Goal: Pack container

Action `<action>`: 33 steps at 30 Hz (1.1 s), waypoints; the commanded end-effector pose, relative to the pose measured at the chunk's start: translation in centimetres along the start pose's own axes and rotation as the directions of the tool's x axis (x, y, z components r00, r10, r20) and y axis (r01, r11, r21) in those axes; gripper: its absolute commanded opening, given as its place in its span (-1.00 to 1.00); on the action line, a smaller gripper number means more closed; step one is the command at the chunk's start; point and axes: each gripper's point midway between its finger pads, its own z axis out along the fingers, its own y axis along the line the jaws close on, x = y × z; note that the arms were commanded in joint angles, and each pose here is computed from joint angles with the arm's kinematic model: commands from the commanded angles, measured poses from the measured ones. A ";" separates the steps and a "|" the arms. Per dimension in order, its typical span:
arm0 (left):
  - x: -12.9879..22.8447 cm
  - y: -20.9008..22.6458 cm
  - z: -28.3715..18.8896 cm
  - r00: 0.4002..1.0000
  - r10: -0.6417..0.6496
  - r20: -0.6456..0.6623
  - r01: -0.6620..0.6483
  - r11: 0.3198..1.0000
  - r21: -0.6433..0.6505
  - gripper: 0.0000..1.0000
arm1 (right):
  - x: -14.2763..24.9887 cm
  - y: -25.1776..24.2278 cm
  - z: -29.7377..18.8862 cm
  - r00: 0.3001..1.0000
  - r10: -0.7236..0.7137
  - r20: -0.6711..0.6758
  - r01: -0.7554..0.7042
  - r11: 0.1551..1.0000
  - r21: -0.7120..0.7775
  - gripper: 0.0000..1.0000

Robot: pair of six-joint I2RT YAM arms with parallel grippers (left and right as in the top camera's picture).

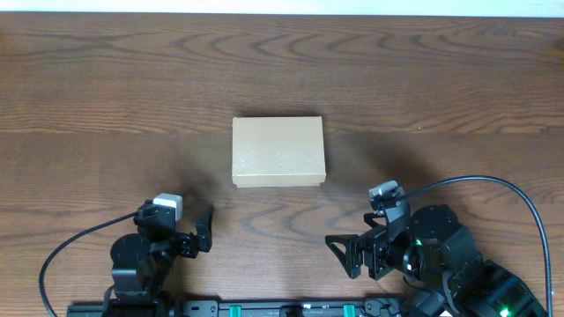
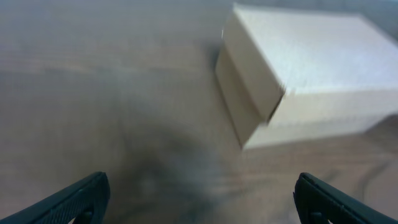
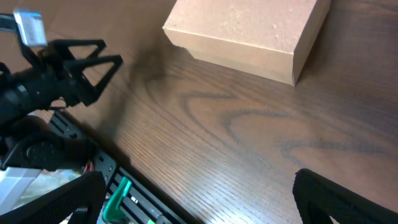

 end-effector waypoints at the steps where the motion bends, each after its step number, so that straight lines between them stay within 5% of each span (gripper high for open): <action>1: -0.5 0.2 -0.1 0.999 0.009 0.050 -0.008 1.000 -0.011 0.91 | 0.2 -0.1 0.1 1.000 0.011 -0.005 -0.011 1.000 0.008 0.99; 27: -0.7 0.2 -0.2 0.998 0.019 0.064 -0.018 1.000 -0.010 0.91 | 0.2 -0.1 0.1 1.000 0.010 -0.005 -0.010 1.000 0.008 0.99; 33: -0.7 0.2 -0.2 0.998 0.019 0.065 -0.018 1.000 -0.010 0.91 | -1.0 -4.0 -0.3 0.975 -0.200 0.097 0.176 0.962 0.211 0.98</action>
